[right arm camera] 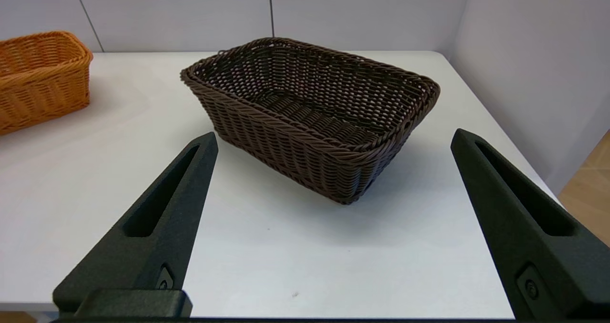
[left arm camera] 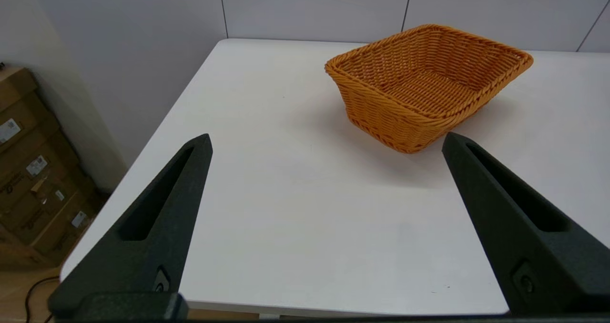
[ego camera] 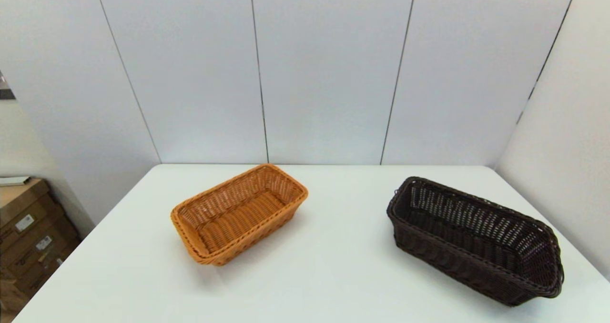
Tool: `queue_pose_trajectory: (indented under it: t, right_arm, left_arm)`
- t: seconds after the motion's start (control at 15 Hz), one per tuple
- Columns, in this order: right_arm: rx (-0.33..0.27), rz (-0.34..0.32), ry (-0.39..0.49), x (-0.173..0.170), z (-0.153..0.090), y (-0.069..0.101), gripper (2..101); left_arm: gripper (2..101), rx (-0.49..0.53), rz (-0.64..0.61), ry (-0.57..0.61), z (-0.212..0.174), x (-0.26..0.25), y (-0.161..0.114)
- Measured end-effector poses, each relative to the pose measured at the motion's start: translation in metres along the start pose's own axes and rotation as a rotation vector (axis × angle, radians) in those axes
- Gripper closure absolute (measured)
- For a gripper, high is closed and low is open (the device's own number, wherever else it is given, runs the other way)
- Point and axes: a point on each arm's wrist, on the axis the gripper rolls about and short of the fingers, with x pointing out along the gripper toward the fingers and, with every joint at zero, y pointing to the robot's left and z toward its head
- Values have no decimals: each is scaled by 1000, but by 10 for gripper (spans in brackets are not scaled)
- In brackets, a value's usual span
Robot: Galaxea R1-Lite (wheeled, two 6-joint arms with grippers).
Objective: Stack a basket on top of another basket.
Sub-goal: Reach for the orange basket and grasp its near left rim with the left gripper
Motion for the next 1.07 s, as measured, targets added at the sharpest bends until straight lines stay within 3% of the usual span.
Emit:
queue_pose_trajectory:
  t: [0.33, 0.67, 0.8, 1.07]
  right_arm:
    - [-5, 1, 9, 0, -1, 0, 52]
    - [-5, 2, 14, 0, -1, 0, 52]
    - [-5, 2, 13, 0, 0, 0, 52]
    - [-5, 1, 12, 0, 0, 0, 52]
  left_arm:
    - [53, -114, 12, 125, 90, 26, -6]
    - [53, -264, 60, 368, 171, 120, -19]
    - [53, -308, 103, 490, 181, 162, -33]
    - [53, -414, 216, 761, 161, 237, -84]
